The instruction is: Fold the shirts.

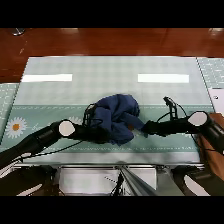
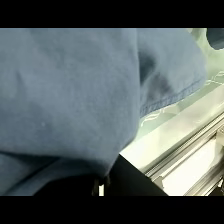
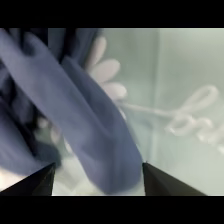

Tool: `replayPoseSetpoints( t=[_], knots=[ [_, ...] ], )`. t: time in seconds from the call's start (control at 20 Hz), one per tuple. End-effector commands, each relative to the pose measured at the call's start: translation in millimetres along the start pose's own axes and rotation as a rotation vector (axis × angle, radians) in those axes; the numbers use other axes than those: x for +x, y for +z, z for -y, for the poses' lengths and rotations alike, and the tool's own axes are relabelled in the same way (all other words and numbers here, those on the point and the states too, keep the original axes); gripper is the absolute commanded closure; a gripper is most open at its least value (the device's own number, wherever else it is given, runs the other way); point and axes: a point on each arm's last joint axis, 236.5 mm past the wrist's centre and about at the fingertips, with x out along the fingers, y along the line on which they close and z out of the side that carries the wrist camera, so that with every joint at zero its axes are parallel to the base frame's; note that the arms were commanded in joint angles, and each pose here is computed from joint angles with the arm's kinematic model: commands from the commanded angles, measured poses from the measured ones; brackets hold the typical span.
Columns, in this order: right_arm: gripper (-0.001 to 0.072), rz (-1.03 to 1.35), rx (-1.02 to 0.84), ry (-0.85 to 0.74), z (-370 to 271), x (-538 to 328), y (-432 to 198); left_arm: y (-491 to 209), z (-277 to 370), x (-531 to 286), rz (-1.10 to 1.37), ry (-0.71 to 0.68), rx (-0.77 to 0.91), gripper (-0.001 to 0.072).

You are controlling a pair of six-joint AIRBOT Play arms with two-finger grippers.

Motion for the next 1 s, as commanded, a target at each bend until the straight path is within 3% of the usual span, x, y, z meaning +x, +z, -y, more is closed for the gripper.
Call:
replayPoseSetpoints(
  t=[0.0,0.05,0.1,0.15,0.35,0.55,0.75,0.95],
  knots=[
    [0.0153,0.004,0.025,0.011,-7,25,14,1,4,-1,-0.002,-0.008,0.007,0.0684],
    [0.0322,-0.01,0.023,0.026,-11,28,17,1,6,-2,-0.007,-0.013,0.011,0.0684],
    [0.0621,-0.025,-0.005,0.052,-19,28,21,4,11,-4,-0.005,-0.02,0.018,0.0685],
    [0.0681,-0.031,-0.056,0.075,-30,24,27,13,18,-12,0.017,-0.037,0.035,0.0684],
    [0.0682,0.151,-0.254,0.061,-81,-74,121,116,75,-124,0.345,-0.163,0.114,0.0684],
    [0.0682,0.67,-0.437,0.073,-184,-287,217,202,138,-337,0.875,-0.231,0.231,0.0684],
    [0.0682,1.019,-0.624,0.014,-250,-446,185,188,179,-505,1.238,-0.178,0.365,0.0685],
    [0.0682,1.273,-0.687,-0.147,-259,-533,110,132,200,-582,1.404,-0.002,0.474,0.0685]
  ],
)
